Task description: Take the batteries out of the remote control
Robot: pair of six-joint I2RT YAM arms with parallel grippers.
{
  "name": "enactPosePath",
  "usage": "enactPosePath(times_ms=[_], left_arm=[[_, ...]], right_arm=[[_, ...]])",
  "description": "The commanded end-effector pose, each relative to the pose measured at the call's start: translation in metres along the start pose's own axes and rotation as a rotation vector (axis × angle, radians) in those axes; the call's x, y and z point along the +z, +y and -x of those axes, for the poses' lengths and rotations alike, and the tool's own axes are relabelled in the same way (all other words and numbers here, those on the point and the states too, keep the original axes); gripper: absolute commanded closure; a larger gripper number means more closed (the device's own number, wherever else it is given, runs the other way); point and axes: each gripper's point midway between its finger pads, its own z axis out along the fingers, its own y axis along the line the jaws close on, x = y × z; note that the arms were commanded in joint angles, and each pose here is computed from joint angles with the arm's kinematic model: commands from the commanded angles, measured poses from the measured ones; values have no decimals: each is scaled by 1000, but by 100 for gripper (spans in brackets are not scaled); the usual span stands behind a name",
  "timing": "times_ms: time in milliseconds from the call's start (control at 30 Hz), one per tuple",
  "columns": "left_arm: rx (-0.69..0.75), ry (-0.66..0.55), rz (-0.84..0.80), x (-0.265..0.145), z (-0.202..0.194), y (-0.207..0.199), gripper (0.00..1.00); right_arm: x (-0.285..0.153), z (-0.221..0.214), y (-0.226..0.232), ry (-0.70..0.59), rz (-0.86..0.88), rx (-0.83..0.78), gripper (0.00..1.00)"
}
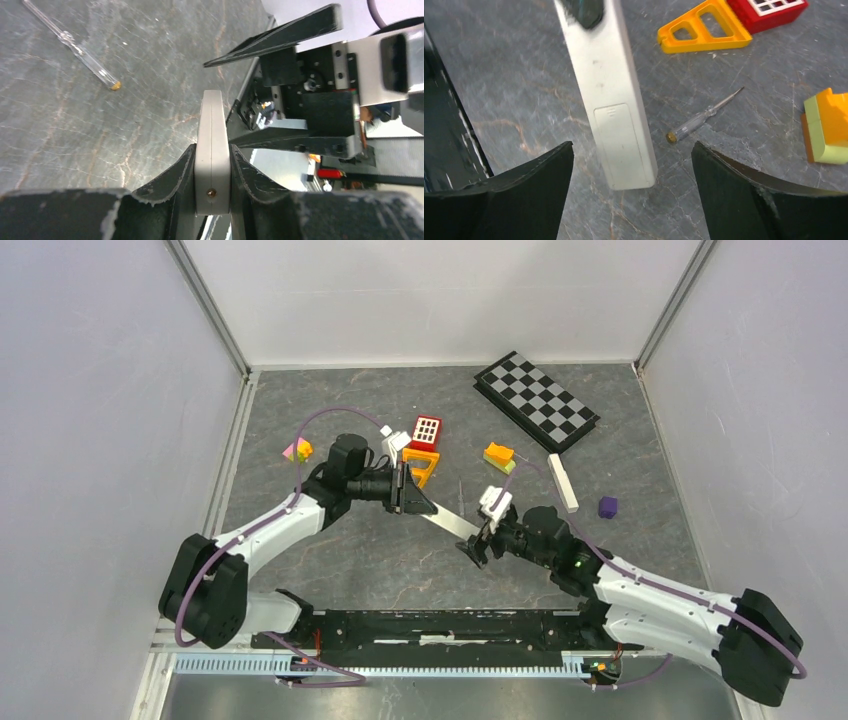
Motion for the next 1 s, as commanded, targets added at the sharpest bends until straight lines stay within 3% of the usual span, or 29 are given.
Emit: enactPosePath(times_ms=[0, 167, 267, 567, 667, 800, 967], left_arm=[[96, -112, 60, -1, 20, 3, 98], [102, -191, 39, 0, 23, 0, 98], [99, -216, 14, 0, 23, -5, 98], [96, -214, -49, 4, 20, -19, 98], [96, -202, -64, 7, 17, -22, 98], [98, -192, -75, 8, 15, -25, 98], [110, -174, -101, 9, 13, -30, 98]], right_arm=[[-6, 35, -22, -140, -150, 299, 6], [-7, 27, -31, -198, -184, 699, 5], [-11, 29, -25, -303, -120, 859, 5], [-10, 30, -25, -398, -59, 1058, 9], [-15, 35, -24, -470, -18, 1120, 17], [-9, 33, -22, -441, -7, 1124, 26], [-7, 30, -25, -439, -29, 1136, 29]])
